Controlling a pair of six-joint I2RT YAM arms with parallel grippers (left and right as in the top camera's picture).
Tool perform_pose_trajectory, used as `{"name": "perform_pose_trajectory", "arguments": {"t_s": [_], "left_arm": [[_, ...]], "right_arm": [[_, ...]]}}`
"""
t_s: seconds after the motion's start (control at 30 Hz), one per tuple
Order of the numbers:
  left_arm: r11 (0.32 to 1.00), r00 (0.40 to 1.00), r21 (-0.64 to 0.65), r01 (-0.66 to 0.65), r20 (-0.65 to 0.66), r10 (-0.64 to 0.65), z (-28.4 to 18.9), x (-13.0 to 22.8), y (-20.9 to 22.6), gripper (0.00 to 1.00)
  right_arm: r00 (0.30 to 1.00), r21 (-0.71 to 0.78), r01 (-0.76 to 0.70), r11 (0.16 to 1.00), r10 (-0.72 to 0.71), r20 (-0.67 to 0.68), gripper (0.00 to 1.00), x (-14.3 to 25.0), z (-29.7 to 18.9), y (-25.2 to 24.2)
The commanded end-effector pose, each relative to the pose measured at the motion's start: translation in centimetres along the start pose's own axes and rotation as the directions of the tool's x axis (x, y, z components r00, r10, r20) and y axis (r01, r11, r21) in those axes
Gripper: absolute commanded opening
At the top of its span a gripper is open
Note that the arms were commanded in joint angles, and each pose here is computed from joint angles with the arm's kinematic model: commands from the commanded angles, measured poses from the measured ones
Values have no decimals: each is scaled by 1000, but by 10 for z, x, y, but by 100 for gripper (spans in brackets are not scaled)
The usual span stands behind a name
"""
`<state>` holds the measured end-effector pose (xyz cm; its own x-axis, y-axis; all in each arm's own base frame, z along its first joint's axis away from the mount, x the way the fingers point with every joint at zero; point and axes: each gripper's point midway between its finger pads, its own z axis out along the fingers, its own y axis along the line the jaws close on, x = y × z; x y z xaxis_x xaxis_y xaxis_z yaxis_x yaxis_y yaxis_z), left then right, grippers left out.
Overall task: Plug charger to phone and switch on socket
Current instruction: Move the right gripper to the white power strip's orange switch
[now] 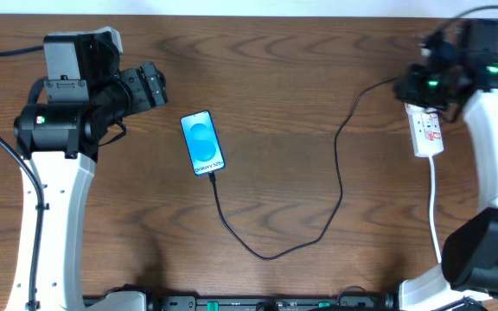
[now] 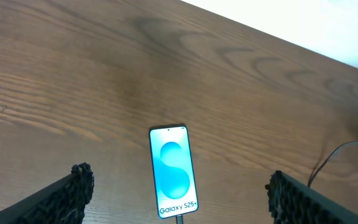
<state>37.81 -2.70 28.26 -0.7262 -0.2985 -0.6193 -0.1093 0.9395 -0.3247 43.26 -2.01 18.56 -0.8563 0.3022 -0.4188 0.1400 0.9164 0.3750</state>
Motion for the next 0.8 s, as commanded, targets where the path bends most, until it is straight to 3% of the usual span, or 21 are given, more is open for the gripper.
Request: {"name": "perform_pose_trajectory", "arguments": {"t_s": [0.0,0.33,0.77], "left_arm": [[1000,1000,-14,-7,4,7,0,-2,2,92],[1000,1000,-14,-7,5,7,0,-3,2,92],[1000,1000,-14,-7,5,7,0,-3,2,93]], "right_arm": [[995,49,-89,995,86,57,1,-14,-19,-39],[962,132,-272,953,265,62,1,-11,-15,-133],[974,156,-225,962,228,0,1,-4,41,-176]]}}
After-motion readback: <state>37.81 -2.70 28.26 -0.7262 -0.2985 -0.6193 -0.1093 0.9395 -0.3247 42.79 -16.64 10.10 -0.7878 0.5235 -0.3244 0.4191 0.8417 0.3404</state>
